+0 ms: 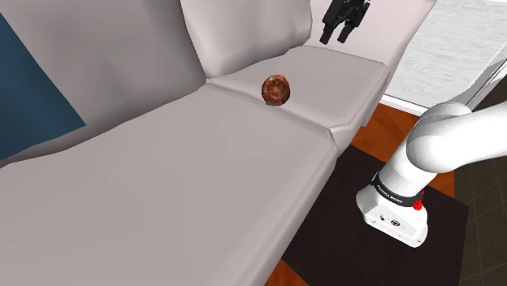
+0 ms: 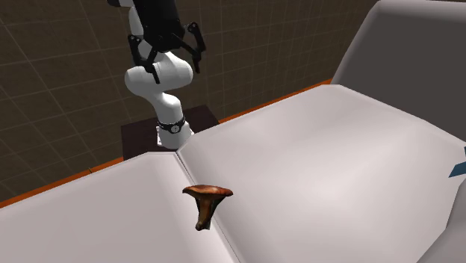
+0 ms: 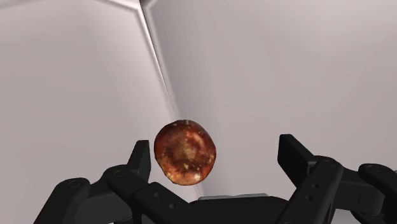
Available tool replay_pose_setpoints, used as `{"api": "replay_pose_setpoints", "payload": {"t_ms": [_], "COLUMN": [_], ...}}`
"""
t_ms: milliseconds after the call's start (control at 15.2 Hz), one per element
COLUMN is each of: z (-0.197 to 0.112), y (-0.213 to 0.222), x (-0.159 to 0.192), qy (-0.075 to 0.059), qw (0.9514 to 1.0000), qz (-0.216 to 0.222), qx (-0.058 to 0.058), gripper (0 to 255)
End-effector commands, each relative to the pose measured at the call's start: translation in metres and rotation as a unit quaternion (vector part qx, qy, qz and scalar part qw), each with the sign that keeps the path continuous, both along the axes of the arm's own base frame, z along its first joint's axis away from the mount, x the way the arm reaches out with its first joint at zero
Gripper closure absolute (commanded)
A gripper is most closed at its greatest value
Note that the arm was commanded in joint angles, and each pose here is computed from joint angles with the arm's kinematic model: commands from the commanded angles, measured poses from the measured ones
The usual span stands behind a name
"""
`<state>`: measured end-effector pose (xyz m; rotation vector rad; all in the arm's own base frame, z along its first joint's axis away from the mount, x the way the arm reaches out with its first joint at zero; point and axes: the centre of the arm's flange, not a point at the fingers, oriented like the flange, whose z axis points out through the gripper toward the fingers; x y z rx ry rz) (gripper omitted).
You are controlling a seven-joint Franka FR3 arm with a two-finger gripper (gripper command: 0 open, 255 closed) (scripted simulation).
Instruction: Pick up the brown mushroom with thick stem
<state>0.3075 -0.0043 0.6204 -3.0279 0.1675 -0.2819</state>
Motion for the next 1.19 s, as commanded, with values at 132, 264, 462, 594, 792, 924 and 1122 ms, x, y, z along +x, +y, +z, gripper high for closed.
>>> {"api": "replay_pose_setpoints", "payload": {"t_ms": [132,264,462,594,792,924,1122], "z": [-0.014,-0.029,-0.053,-0.071,-0.099,-0.120,-0.152], "y": [-0.004,-0.009,-0.017,-0.023,-0.033,-0.041,-0.053], "x": [0.027,0.054,0.092,0.117,0.152,0.174,0.204], "qy": [0.019,0.038,0.067,0.086,0.115,0.133,0.161], "qw": [0.9996,0.9982,0.9946,0.9911,0.9842,0.9785,0.9684], "qz": [-0.020,-0.039,-0.068,-0.088,-0.117,-0.136,-0.165], "qx": [0.011,0.023,0.039,0.051,0.067,0.078,0.095], "gripper": [0,0,0,0,0,0,0]}}
